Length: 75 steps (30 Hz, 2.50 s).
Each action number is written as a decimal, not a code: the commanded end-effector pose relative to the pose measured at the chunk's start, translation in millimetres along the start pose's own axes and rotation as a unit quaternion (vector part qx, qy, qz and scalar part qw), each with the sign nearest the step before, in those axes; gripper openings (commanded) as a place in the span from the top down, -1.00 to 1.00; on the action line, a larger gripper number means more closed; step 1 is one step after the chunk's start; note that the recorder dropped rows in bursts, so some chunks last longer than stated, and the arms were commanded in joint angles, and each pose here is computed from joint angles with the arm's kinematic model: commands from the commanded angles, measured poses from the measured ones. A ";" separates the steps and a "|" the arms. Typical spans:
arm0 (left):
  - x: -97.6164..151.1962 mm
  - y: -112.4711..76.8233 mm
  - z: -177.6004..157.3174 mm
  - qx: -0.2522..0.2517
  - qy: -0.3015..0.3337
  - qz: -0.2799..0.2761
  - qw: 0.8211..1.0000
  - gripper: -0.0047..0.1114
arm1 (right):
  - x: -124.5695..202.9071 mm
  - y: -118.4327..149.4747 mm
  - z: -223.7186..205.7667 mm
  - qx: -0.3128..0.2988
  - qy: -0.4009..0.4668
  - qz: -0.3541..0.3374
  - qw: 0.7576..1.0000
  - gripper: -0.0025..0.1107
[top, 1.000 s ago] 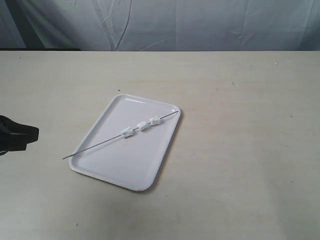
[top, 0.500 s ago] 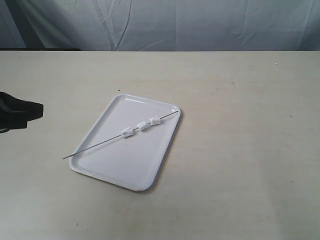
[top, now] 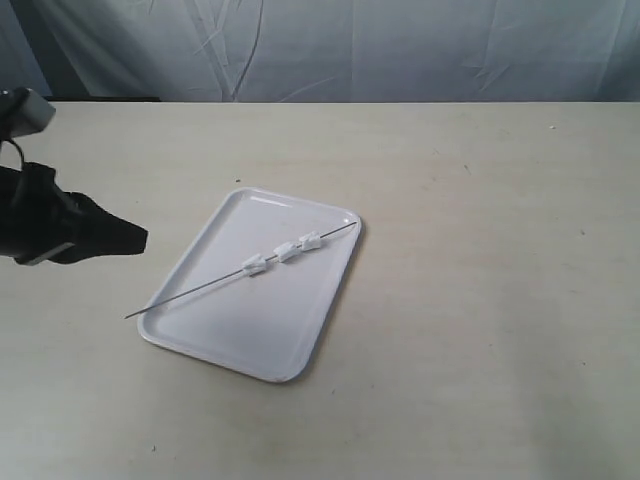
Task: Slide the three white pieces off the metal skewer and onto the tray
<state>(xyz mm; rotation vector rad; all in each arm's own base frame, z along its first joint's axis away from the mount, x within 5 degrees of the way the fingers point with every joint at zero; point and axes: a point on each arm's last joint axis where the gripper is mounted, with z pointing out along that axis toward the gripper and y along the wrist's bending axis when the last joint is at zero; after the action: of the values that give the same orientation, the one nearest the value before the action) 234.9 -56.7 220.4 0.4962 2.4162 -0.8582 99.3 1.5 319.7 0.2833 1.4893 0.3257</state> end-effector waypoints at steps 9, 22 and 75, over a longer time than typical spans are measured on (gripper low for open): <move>-21.0 -1.2 76.0 -0.078 0.060 0.144 0.985 0.92 | 38.8 3.1 74.9 0.040 0.313 -0.086 0.945 0.97; -24.5 6.0 116.0 -0.102 0.162 0.201 0.961 0.49 | 103.0 19.2 134.9 -0.045 0.527 -0.110 0.842 0.97; -38.3 -42.9 67.5 -0.021 0.180 0.072 0.981 0.92 | 119.6 32.6 150.0 -0.132 0.514 -0.064 0.845 0.65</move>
<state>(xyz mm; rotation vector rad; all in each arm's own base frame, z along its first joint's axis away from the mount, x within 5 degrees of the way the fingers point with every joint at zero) 280.0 -138.2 198.9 0.9380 2.7086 -0.6231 252.7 78.6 231.2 -0.2713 2.4750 0.6141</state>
